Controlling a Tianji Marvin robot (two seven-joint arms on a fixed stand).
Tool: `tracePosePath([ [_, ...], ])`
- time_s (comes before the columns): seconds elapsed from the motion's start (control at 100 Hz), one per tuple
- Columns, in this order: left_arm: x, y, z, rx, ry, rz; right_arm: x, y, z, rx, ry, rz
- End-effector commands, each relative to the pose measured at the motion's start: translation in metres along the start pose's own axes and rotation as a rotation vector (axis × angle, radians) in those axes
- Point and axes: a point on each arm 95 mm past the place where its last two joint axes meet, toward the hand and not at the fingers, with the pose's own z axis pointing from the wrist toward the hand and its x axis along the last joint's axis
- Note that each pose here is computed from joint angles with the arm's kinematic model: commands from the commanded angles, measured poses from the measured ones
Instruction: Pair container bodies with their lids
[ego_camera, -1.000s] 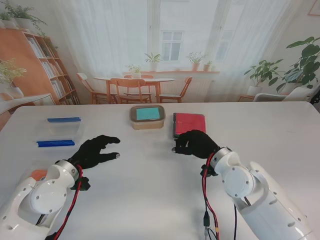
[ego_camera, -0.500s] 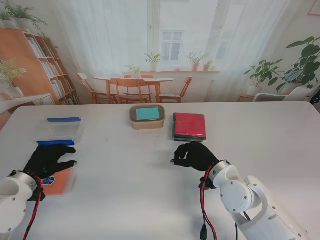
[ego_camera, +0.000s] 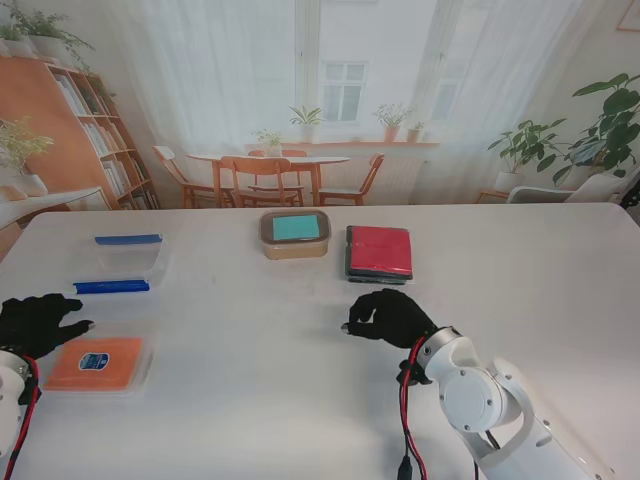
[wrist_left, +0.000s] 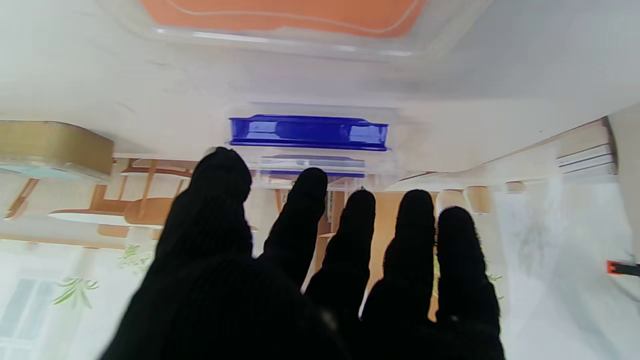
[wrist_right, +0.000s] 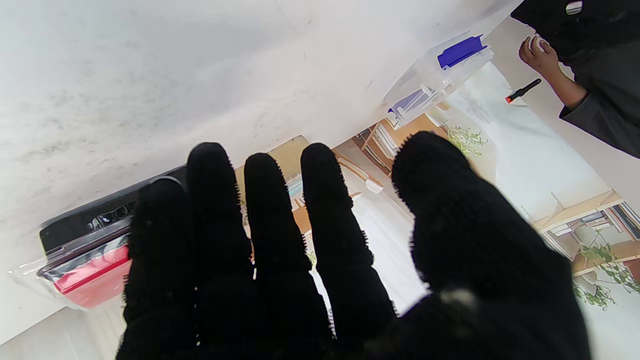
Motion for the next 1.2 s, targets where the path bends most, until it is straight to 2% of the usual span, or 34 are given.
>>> tracePosePath([
  [0.0, -0.009, 0.002, 0.005, -0.006, -0.034, 0.013, 0.001, -0.003, -0.001, 0.016, -0.002, 0.004],
  [0.25, -0.023, 0.014, 0.016, -0.043, -0.143, 0.023, -0.001, -0.003, -0.005, 0.007, -0.022, -0.013],
  [0.63, -0.035, 0.033, 0.006, -0.103, -0.248, 0.019, -0.009, -0.002, -0.012, -0.021, -0.054, -0.025],
  [1.19, -0.036, 0.061, 0.008, -0.162, -0.315, -0.002, -0.009, -0.004, -0.010, -0.014, -0.065, -0.013],
])
